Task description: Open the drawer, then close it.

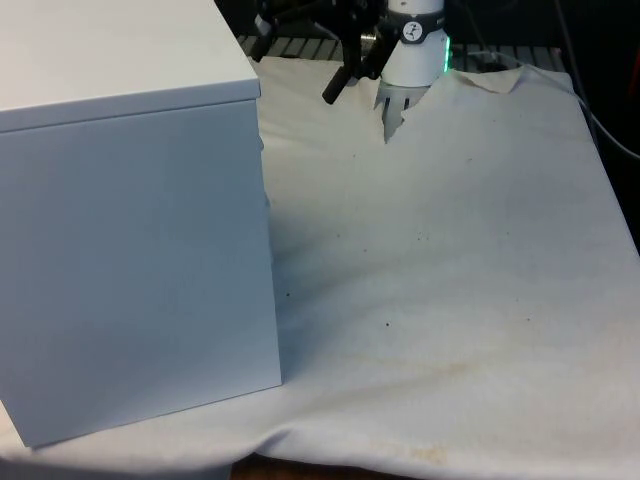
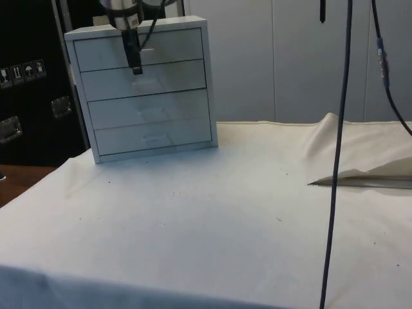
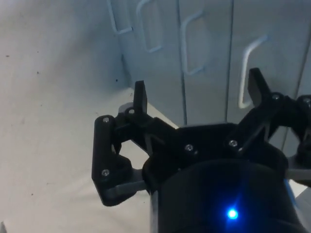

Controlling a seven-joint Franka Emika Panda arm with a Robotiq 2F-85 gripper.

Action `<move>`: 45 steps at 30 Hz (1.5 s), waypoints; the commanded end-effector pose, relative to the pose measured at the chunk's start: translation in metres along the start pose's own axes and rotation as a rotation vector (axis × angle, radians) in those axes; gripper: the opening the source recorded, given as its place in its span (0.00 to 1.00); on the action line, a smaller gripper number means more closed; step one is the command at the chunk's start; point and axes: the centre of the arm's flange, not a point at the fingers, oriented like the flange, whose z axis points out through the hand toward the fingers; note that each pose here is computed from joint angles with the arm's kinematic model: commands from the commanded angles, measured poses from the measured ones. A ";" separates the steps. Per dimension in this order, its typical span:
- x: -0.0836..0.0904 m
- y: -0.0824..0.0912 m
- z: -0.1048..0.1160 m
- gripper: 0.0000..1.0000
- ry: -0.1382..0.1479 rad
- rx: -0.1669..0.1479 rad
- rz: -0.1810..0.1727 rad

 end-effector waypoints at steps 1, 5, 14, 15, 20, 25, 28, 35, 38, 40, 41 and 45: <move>0.000 -0.002 0.001 1.00 -0.001 -0.003 0.004; -0.007 -0.010 0.008 1.00 0.017 -0.025 0.024; -0.014 -0.005 0.005 1.00 0.020 -0.050 0.040; -0.013 -0.005 0.003 1.00 0.022 -0.055 0.041; -0.013 -0.008 0.000 1.00 0.027 -0.067 0.046; -0.015 -0.010 0.011 1.00 0.031 -0.075 0.060; -0.015 -0.009 0.015 1.00 0.033 -0.081 0.065; -0.018 -0.003 0.021 1.00 0.033 -0.094 0.085; -0.015 -0.001 0.021 1.00 0.049 -0.119 0.094; -0.015 -0.002 0.023 1.00 0.052 -0.128 0.104; -0.014 -0.003 0.023 1.00 0.054 -0.130 0.106; -0.012 -0.003 0.024 1.00 0.056 -0.137 0.112</move>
